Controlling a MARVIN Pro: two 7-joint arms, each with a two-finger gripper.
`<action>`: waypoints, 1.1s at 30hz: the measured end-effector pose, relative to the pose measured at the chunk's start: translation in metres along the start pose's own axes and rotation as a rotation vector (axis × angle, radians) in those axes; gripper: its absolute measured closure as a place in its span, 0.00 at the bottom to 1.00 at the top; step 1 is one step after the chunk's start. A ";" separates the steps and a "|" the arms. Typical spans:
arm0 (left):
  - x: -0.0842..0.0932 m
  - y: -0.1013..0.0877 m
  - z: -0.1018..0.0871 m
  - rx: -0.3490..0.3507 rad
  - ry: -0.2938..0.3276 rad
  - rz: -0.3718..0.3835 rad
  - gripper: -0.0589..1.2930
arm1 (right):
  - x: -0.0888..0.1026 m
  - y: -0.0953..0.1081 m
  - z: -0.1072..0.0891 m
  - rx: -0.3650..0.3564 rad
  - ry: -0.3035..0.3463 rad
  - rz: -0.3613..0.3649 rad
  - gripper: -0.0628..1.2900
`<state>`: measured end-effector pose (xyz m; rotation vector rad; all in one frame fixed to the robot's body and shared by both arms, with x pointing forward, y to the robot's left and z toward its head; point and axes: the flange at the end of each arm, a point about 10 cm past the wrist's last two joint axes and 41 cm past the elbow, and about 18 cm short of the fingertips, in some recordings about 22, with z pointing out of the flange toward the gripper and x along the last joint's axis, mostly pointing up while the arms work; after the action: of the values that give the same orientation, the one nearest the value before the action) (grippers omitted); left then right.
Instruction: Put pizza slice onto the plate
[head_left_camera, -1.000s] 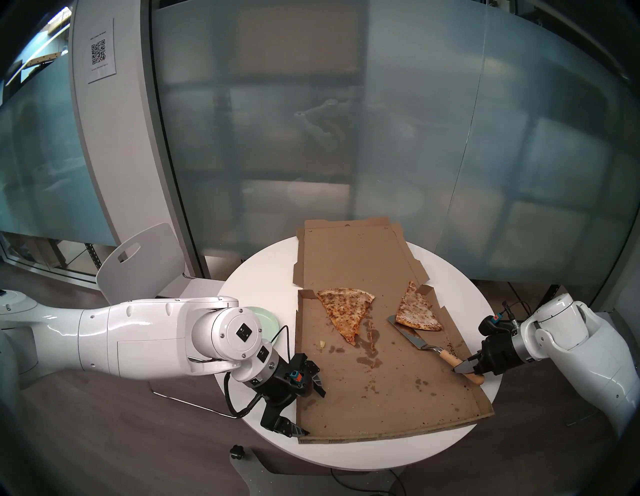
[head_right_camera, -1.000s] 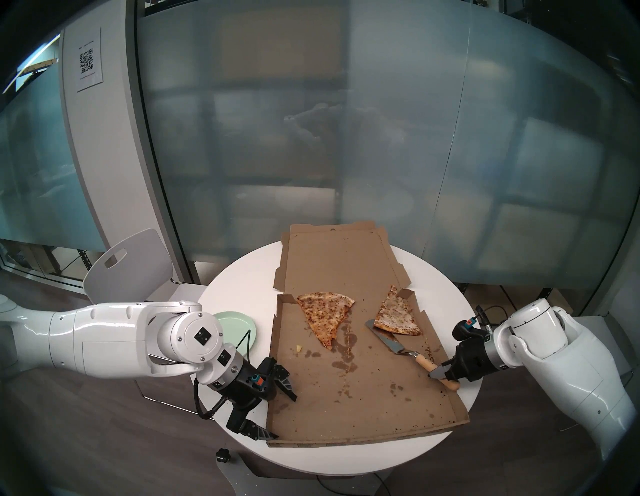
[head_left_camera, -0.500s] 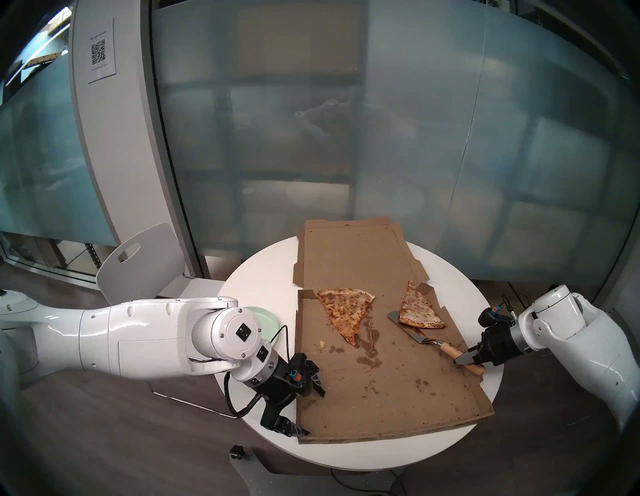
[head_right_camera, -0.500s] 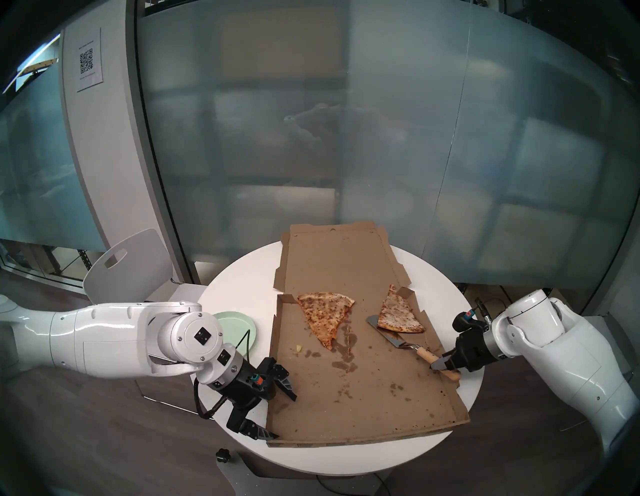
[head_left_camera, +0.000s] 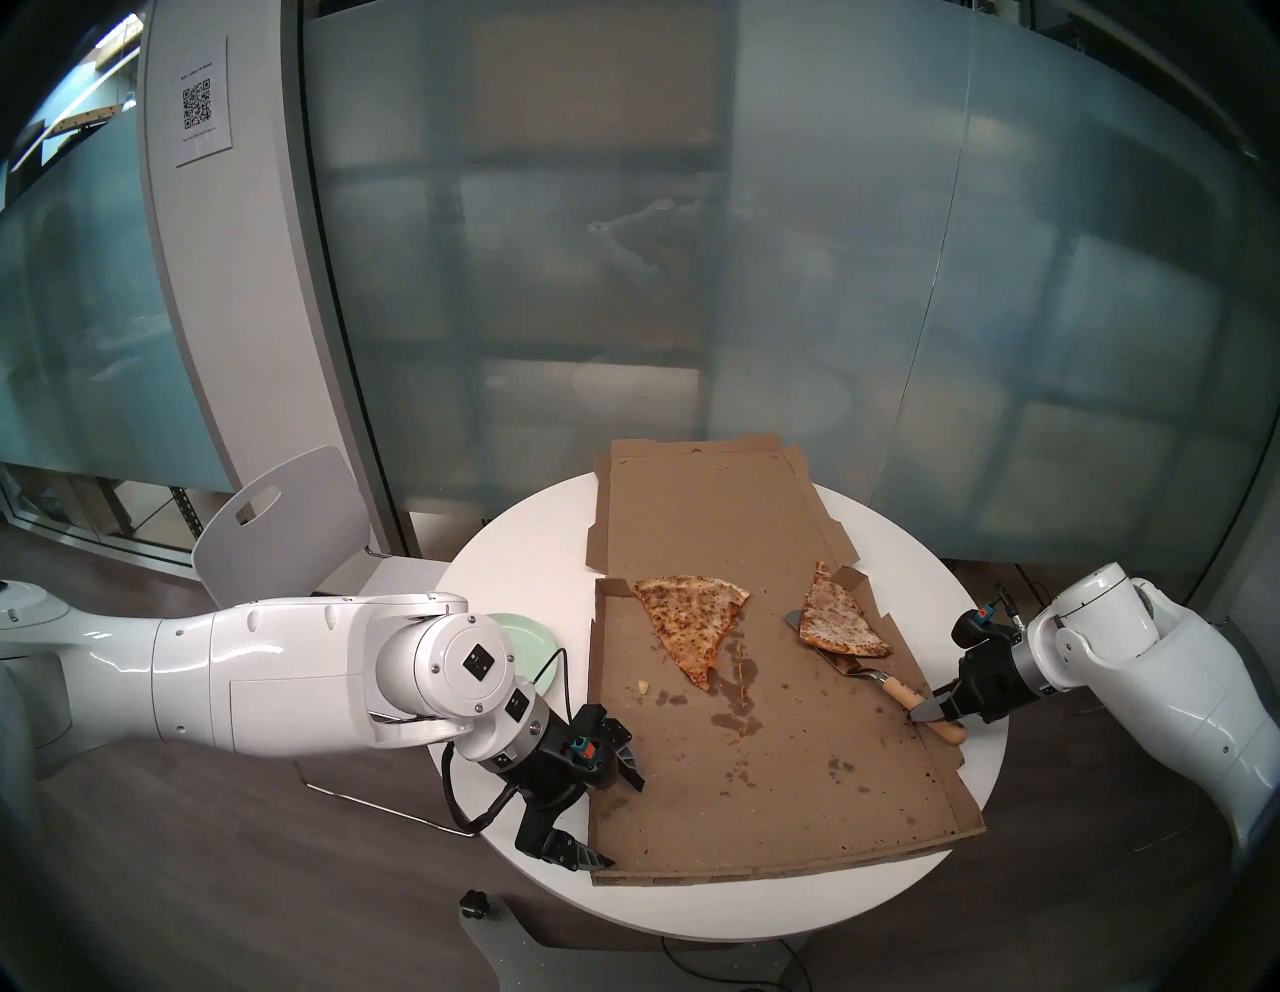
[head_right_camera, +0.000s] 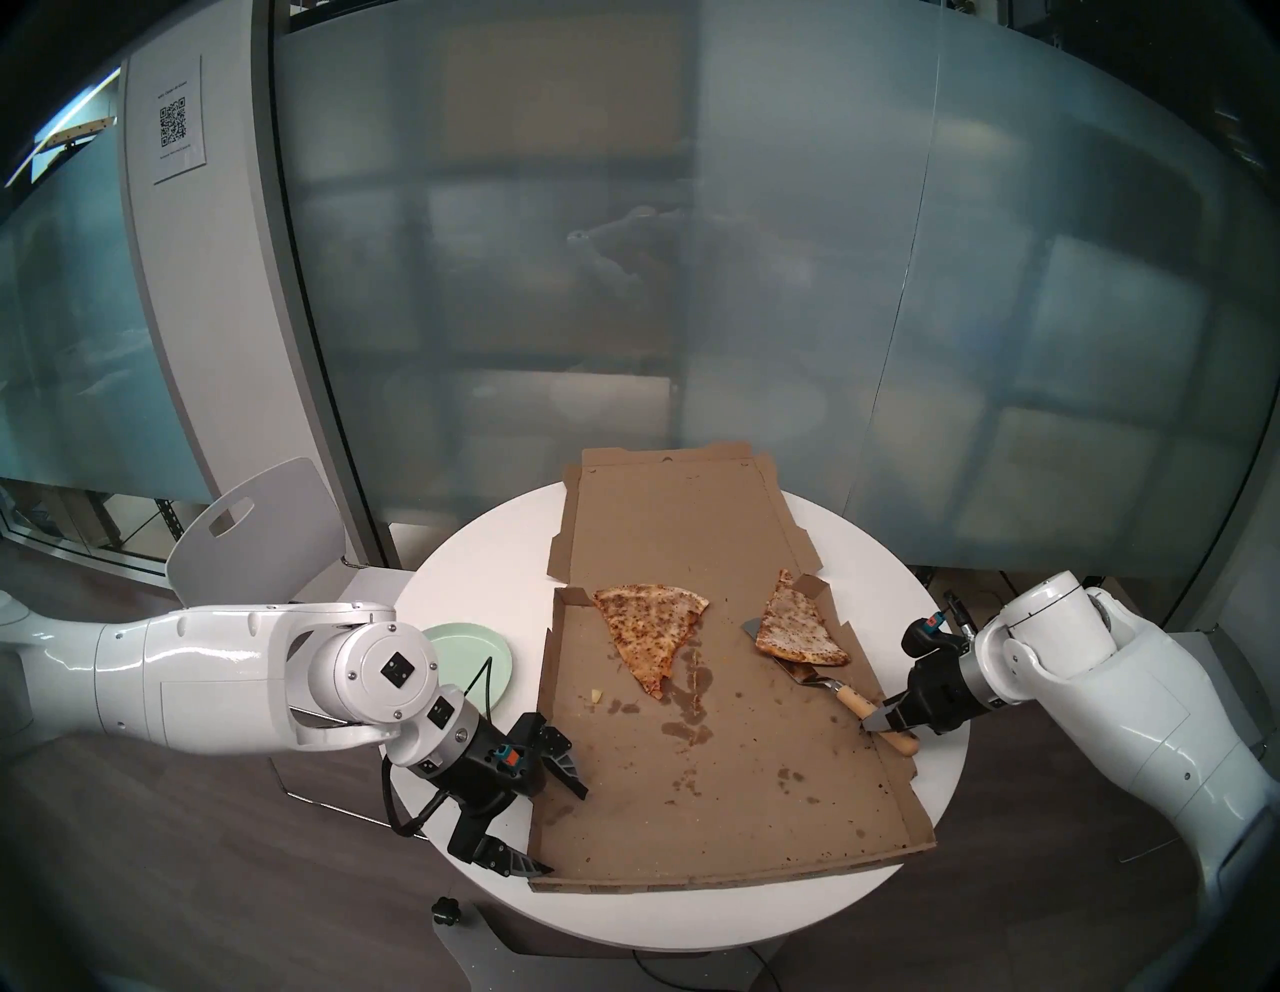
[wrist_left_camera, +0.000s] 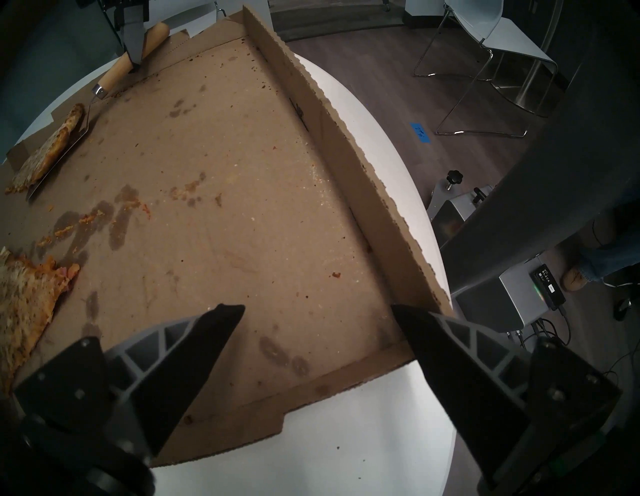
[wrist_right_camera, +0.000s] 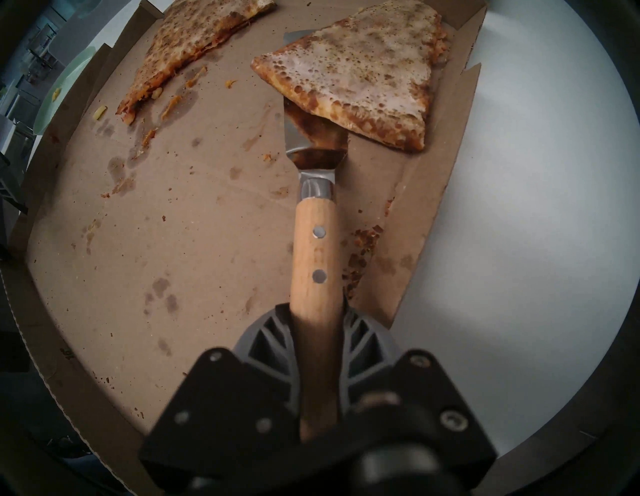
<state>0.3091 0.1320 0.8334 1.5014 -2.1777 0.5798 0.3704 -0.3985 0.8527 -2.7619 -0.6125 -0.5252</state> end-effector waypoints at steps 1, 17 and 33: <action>0.000 0.000 0.000 0.000 0.001 0.000 0.05 | 0.001 0.001 0.000 -0.005 0.002 0.002 0.86; 0.000 -0.001 0.000 -0.006 0.008 0.007 0.05 | 0.022 0.005 -0.002 -0.047 0.027 -0.001 0.86; -0.003 0.000 -0.002 0.003 0.011 0.001 0.05 | 0.034 0.006 0.003 -0.180 0.025 -0.041 0.86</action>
<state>0.3107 0.1354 0.8334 1.4954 -2.1704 0.5898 0.4028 -0.3904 0.8629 -2.9110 -0.6462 -0.6533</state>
